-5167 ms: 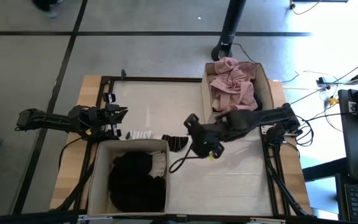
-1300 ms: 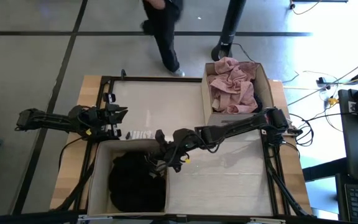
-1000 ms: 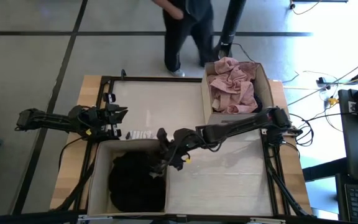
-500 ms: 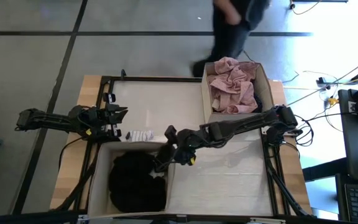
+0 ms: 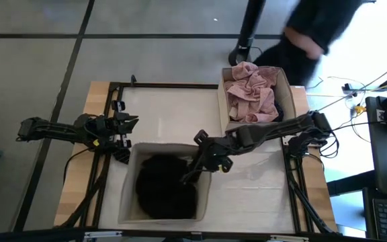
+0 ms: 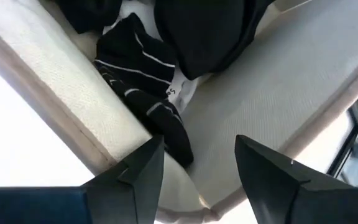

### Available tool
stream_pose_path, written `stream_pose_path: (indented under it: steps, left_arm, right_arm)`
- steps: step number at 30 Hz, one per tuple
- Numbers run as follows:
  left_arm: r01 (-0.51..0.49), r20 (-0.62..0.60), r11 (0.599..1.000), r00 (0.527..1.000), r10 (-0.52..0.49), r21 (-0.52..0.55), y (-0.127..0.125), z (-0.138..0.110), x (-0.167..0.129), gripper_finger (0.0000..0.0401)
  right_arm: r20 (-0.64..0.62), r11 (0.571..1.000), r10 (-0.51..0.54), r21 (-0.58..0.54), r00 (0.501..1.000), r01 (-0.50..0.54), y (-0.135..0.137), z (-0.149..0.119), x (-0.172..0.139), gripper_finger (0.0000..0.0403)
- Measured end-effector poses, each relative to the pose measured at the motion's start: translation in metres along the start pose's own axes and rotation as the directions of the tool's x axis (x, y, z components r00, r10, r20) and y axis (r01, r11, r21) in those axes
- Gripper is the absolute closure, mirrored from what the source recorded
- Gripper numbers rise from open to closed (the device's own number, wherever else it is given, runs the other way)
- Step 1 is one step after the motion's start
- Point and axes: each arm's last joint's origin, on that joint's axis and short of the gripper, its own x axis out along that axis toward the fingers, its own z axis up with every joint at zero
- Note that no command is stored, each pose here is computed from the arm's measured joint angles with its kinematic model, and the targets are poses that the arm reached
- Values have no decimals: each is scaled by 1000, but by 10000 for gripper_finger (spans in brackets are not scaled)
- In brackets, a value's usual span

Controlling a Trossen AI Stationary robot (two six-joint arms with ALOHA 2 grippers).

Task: Sort clothes
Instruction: Put the black striped sock into the left laundry organizer

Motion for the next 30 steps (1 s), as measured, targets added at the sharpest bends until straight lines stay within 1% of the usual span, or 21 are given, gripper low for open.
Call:
stream_pose_path:
  steps: [3, 6, 13, 17, 20, 22, 23, 25, 27, 29, 30]
  left_arm:
    - [0, -1, 1000, 1000, 0, 0, 0, 0, 0, 370]
    - [0, -1, 1000, 1000, 0, 0, 0, 0, 0, 370]
    - [0, -1, 1000, 1000, 0, 0, 0, 0, 0, 370]
    - [2, -6, 1000, 1000, -2, -2, 0, -1, 0, 370]
    - [14, -40, 999, 999, -16, -35, 0, 4, 7, 370]
    - [35, -121, 997, 992, -43, -70, 0, 7, 19, 370]
    - [34, -179, 997, 983, -47, -75, 0, 8, 26, 370]
    - [-7, -307, 998, 952, -11, -56, 0, 6, 38, 370]
    - [-101, -414, 995, 906, 85, -16, 4, 12, 53, 370]
    - [-204, -516, 979, 836, 187, 25, 9, 20, 66, 370]
    - [-256, -545, 966, 805, 234, 35, 12, 29, 74, 370]
  right_arm:
    - [-40, 999, 13, 33, 999, -12, 2, -4, -3, 205]
    - [-51, 999, 22, 39, 998, -20, 3, -5, -4, 205]
    - [-20, 999, -11, 43, 1000, 12, 0, -2, -4, 205]
    - [-13, 999, -9, 47, 1000, 10, -1, 1, -13, 205]
    - [7, 998, -9, 58, 1000, 9, 1, 6, -30, 205]
    - [17, 999, -18, 45, 1000, 17, 6, 9, -41, 205]
    - [19, 999, -28, 42, 999, 27, 7, 10, -44, 205]
    - [15, 999, -40, 37, 999, 40, 11, 13, -49, 205]
    - [2, 998, -46, 41, 999, 46, 12, 13, -50, 205]
    - [-14, 999, -36, 33, 999, 36, 15, 13, -51, 205]
    - [-25, 999, -31, 32, 999, 32, 17, 12, -51, 205]
